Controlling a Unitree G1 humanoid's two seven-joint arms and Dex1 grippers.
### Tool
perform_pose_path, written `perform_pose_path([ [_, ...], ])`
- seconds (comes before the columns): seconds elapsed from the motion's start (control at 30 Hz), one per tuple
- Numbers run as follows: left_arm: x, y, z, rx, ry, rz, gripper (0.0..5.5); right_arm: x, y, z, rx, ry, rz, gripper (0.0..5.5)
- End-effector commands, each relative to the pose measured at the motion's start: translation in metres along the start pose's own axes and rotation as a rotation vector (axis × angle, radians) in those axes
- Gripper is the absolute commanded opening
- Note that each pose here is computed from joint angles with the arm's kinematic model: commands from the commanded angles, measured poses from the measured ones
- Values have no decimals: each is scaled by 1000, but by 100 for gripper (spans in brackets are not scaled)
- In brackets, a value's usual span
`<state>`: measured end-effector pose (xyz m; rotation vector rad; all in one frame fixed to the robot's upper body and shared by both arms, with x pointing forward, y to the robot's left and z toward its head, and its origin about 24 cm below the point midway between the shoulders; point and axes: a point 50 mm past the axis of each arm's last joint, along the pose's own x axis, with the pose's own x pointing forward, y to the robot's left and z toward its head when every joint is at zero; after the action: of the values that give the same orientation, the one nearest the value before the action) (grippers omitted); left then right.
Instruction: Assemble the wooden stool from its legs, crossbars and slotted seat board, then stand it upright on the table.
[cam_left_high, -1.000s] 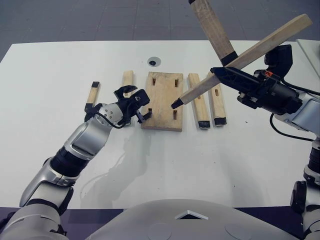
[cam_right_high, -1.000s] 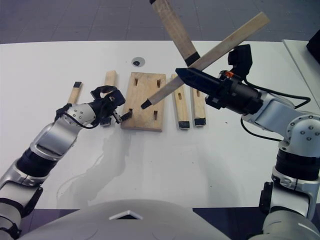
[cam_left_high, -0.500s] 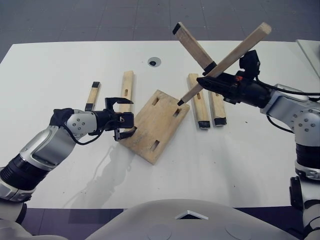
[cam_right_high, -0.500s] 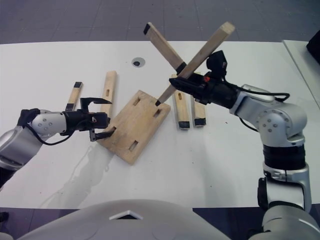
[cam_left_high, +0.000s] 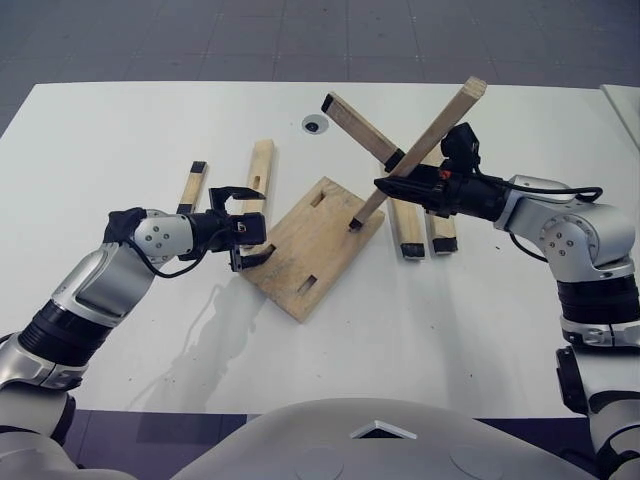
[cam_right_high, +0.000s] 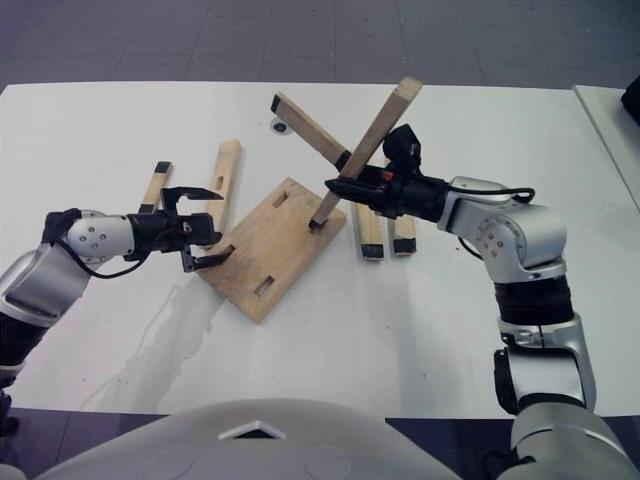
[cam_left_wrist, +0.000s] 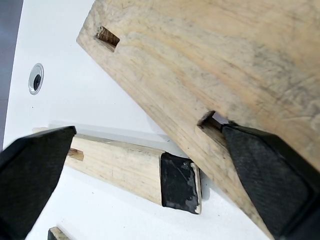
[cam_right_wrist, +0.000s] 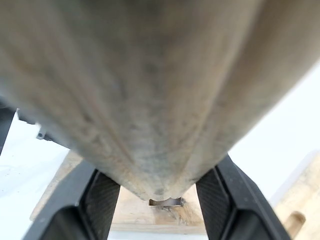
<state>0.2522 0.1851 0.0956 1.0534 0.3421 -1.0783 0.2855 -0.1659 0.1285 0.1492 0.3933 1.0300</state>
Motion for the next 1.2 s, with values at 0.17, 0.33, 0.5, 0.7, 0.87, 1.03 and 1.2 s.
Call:
perform_pose_path([
  [0.17, 15, -37, -30, -91, 133, -146, 540, 0, -2, -19, 14, 100, 6, 205],
  [0.33, 14, -39, -33, -101, 144, -142, 540, -12, -11, -22, 11, 133, -40, 204],
  [0.5, 15, -41, -33, -105, 140, -142, 540, -14, -19, -25, 38, 157, -101, 204],
  [0.7, 16, -42, -29, -110, 130, -140, 540, -14, -29, -41, 38, 260, -248, 204],
  [0.87, 19, -40, -20, -115, 101, -116, 540, 0, -15, -62, -18, 334, -274, 204],
  [1.03, 21, -39, -12, -126, 77, -103, 540, 6, -13, -89, -55, 386, -293, 204],
  [1.2, 23, -38, -11, -130, 74, -96, 540, -4, -29, -127, -36, 474, -361, 204],
])
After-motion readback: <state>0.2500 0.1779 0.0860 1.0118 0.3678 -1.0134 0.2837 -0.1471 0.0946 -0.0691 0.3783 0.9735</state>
